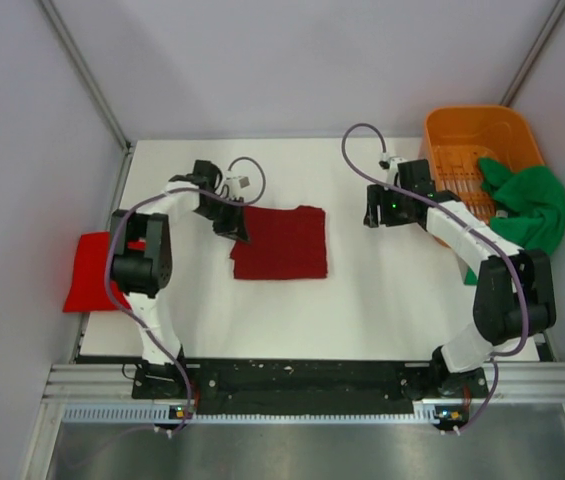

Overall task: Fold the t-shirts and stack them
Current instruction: Put the neatly folded tshirt into the corner of the board with the left arm

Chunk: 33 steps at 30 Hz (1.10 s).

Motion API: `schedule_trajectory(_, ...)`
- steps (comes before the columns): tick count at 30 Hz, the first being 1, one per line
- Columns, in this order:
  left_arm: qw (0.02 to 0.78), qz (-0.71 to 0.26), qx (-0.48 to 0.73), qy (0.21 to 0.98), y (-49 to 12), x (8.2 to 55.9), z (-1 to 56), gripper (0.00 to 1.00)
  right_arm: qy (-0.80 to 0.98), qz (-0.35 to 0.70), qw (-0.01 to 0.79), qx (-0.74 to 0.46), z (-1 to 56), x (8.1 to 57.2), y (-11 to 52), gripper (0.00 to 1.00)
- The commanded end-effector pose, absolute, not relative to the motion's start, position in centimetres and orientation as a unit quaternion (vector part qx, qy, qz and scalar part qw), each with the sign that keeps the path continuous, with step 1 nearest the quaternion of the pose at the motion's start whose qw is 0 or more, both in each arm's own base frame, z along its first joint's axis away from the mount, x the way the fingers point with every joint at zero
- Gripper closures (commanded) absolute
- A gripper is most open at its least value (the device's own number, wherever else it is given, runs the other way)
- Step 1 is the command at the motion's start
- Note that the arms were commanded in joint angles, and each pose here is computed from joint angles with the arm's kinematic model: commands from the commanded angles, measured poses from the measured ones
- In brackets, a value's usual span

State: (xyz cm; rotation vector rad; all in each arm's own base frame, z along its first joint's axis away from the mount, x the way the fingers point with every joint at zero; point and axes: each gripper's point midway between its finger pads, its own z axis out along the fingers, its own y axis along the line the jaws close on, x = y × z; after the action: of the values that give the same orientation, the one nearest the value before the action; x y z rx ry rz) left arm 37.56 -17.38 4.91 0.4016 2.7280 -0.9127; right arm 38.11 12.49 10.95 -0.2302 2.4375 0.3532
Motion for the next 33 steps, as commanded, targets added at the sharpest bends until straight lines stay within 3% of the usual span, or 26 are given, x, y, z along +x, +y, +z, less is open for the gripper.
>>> schedule_trajectory(1,0.141,-0.265,0.173,0.938,-11.4,34.5,7.6,1.0,0.917,0.141,0.36,-0.095,13.3,38.0,12.7,0.34)
schedule_trajectory(3,0.137,-0.239,0.177,0.945,-9.1,33.2,7.8,1.0,0.917,0.144,0.359,-0.096,13.3,37.9,12.8,0.22)
schedule_trajectory(6,0.144,-0.197,0.192,0.951,-6.6,31.7,9.0,1.0,0.917,0.144,0.359,-0.096,13.4,37.8,12.7,0.18)
schedule_trajectory(8,0.145,-0.172,0.203,0.953,-5.6,30.7,10.0,1.0,0.917,0.143,0.361,-0.096,13.5,38.0,12.7,0.01)
schedule_trajectory(19,0.164,0.002,0.181,0.97,3.5,29.0,14.9,1.0,0.922,0.115,0.357,-0.09,13.0,38.0,11.7,0.01)
schedule_trajectory(33,0.175,0.163,0.16,0.958,10.2,27.2,20.5,1.0,0.924,0.1,0.354,-0.1,12.6,37.5,11.2,0.01)
